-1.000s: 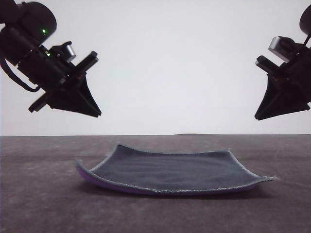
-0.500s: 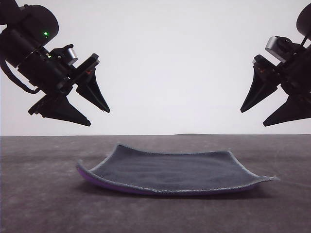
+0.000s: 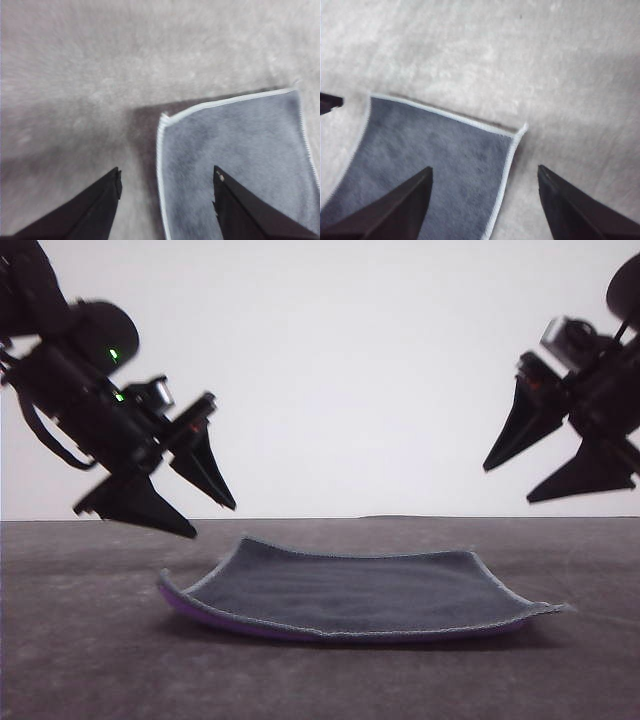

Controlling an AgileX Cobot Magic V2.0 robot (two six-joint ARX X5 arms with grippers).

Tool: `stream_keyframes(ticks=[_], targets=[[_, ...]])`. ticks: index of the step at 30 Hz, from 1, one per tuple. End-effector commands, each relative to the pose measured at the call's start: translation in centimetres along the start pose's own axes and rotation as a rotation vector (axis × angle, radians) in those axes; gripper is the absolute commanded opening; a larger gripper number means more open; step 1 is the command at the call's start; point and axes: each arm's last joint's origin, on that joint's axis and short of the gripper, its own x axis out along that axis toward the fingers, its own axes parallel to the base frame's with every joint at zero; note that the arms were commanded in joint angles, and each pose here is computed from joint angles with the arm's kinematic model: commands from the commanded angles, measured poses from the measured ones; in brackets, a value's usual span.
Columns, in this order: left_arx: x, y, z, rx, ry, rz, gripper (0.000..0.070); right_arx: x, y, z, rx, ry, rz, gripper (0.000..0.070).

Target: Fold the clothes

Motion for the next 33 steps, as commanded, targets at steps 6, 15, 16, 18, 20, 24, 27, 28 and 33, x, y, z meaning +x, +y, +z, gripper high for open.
stream_keyframes(ticks=[6, 15, 16, 18, 20, 24, 27, 28, 33], targets=[[3.7, 0.9, 2.1, -0.014, 0.067, -0.069, 0.0355, 2.8, -1.7, -0.6, 0.041, 0.048, 0.024, 0.0419], [6.3, 0.7, 2.0, -0.01, 0.128, -0.114, 0.0355, 6.0, -3.5, -1.6, 0.104, 0.07, 0.089, 0.0419], [6.3, 0.6, 1.9, -0.006, 0.13, -0.116, 0.0355, 6.3, -3.6, -1.7, 0.107, 0.072, 0.097, 0.0419], [6.4, 0.4, 1.9, -0.002, 0.133, -0.12, 0.0355, 7.0, -3.6, -2.0, 0.117, 0.077, 0.105, 0.0418], [6.4, 0.4, 1.8, -0.002, 0.136, -0.122, 0.0355, 7.6, -3.7, -2.2, 0.115, 0.082, 0.111, 0.0418], [6.5, 0.3, 1.8, 0.005, 0.137, -0.123, 0.0354, 8.2, -3.3, -2.3, 0.104, 0.081, 0.12, 0.0351], [6.5, 0.3, 1.8, 0.005, 0.137, -0.121, 0.034, 8.3, -3.1, -2.1, 0.092, 0.077, 0.114, 0.0219], [6.5, 0.3, 1.8, 0.006, 0.136, -0.12, 0.0304, 8.3, -3.1, -2.0, 0.09, 0.075, 0.115, 0.0165], [6.4, 0.3, 1.8, 0.022, 0.135, -0.12, 0.0005, 8.3, -3.0, -1.5, 0.077, 0.066, 0.118, 0.0]])
